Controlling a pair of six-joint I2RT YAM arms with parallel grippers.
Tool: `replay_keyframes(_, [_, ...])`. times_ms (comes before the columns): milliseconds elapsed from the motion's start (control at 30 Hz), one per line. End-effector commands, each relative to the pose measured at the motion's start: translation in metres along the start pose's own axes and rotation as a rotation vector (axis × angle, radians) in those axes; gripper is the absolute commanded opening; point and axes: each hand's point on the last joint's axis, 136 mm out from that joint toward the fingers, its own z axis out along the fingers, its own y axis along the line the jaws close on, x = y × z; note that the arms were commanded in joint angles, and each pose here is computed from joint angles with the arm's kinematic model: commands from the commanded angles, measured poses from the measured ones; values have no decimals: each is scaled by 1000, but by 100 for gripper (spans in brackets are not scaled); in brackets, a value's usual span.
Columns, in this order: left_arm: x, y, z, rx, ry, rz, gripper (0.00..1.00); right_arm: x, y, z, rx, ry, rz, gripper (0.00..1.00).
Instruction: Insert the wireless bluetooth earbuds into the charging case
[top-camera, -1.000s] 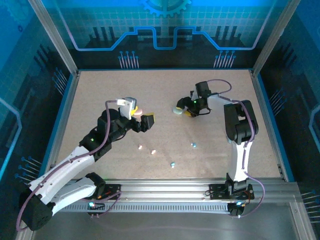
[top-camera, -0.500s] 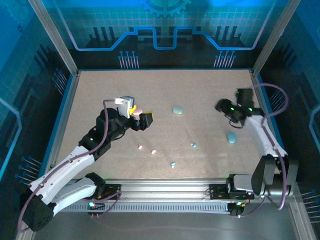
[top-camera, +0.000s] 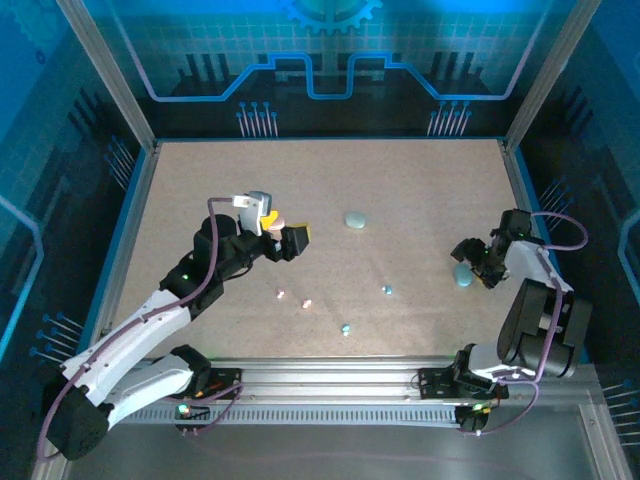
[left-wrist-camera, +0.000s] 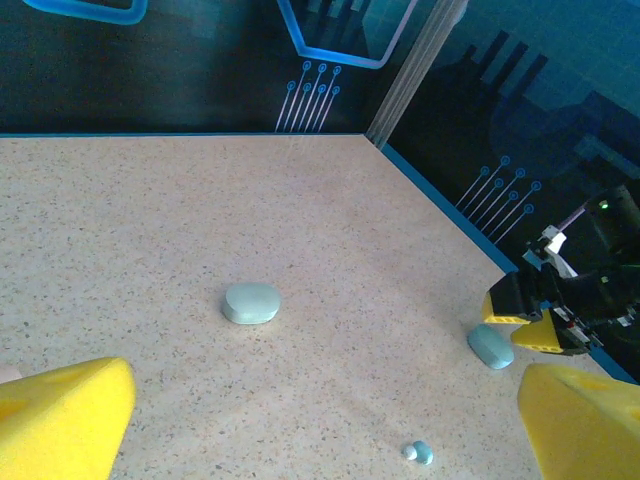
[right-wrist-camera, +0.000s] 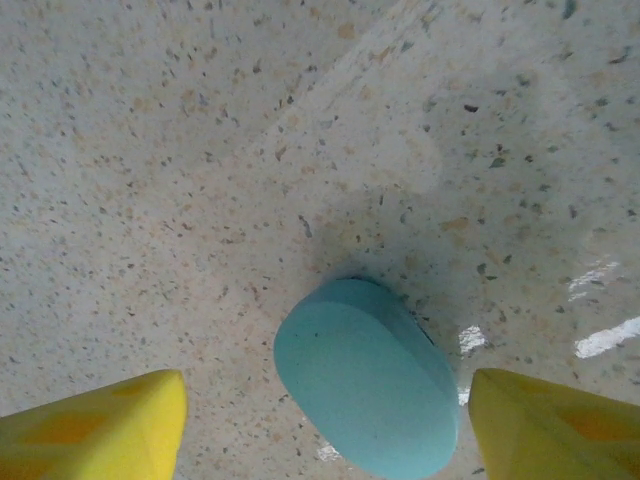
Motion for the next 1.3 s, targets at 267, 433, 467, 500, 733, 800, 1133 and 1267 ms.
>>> replay_keyframes(267, [4, 0, 2, 20, -1, -19, 99, 5, 8, 17, -11, 94, -55, 72])
replay_keyframes(433, [4, -1, 4, 23, 6, -22, 99, 12, 5, 18, 100, 102, -92, 71])
replay_keyframes(467, [4, 0, 4, 21, 7, -23, 99, 13, 5, 19, 115, 105, -103, 71])
replay_keyframes(500, [4, -1, 4, 22, 7, -24, 99, 15, 4, 20, 131, 110, -109, 70])
replay_keyframes(733, [5, -1, 4, 23, 11, -26, 99, 13, 5, 21, 231, 106, -159, 61])
replay_keyframes(800, [4, -1, 4, 22, 9, -28, 99, 13, 6, 22, 245, 107, -173, 56])
replay_keyframes(1133, [4, -2, 6, 27, 15, -30, 99, 20, 15, 29, 247, 143, -219, 52])
replay_keyframes(1267, [4, -1, 7, 25, 18, -31, 99, 24, 15, 31, 255, 153, -225, 50])
